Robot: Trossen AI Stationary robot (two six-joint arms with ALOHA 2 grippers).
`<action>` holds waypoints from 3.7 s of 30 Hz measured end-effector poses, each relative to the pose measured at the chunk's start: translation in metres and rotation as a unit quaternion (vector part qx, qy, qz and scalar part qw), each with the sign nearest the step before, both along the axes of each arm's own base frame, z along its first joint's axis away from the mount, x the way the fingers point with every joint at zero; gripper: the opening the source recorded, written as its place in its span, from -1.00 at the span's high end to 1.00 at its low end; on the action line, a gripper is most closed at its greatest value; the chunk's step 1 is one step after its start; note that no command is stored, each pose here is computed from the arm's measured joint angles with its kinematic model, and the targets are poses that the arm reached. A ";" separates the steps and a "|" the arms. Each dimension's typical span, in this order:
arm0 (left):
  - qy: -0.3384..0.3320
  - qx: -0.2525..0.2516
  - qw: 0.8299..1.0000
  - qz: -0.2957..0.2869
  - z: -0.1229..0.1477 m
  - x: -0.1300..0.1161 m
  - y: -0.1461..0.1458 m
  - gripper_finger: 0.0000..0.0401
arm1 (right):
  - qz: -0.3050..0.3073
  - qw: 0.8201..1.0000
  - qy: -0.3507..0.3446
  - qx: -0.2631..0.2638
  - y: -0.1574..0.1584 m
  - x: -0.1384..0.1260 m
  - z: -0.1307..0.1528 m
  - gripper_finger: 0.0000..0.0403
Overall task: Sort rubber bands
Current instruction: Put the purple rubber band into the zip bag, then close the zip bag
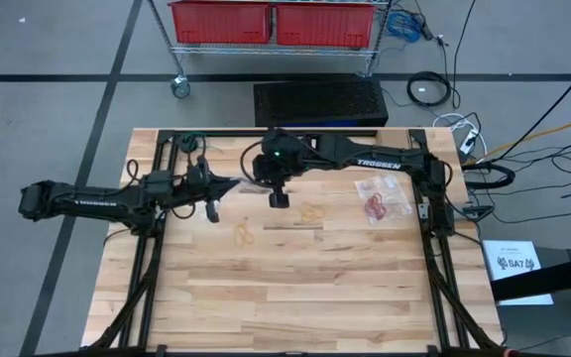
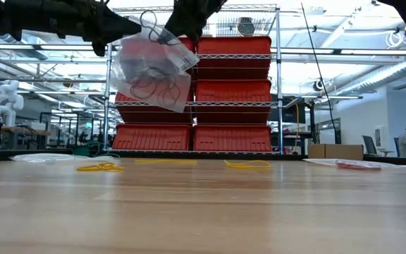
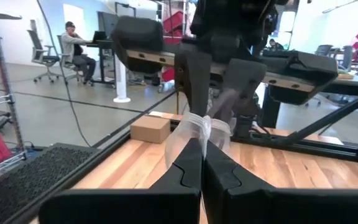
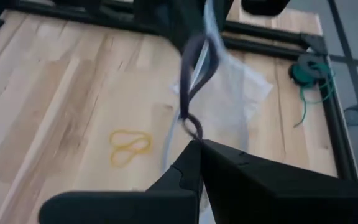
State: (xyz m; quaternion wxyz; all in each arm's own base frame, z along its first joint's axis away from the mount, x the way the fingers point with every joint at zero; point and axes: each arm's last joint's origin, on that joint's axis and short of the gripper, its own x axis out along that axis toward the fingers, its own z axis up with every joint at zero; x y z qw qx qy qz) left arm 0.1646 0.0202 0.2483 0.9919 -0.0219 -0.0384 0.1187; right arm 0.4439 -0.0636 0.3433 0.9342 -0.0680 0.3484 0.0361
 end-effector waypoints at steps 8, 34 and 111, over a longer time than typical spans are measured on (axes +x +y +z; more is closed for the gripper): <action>0.015 -0.003 1.000 -0.018 -0.006 0.007 -0.001 1.00 | -0.024 0.999 0.010 0.022 -0.009 0.011 -0.018 0.83; 0.027 -0.001 0.999 -0.016 -0.009 0.010 -0.001 1.00 | -0.036 0.997 0.051 0.045 -0.008 -0.054 0.051 -0.01; 0.207 -0.100 0.967 -0.111 -0.079 0.057 -0.018 0.01 | -0.168 0.959 -0.081 0.213 0.068 -0.153 -0.184 0.09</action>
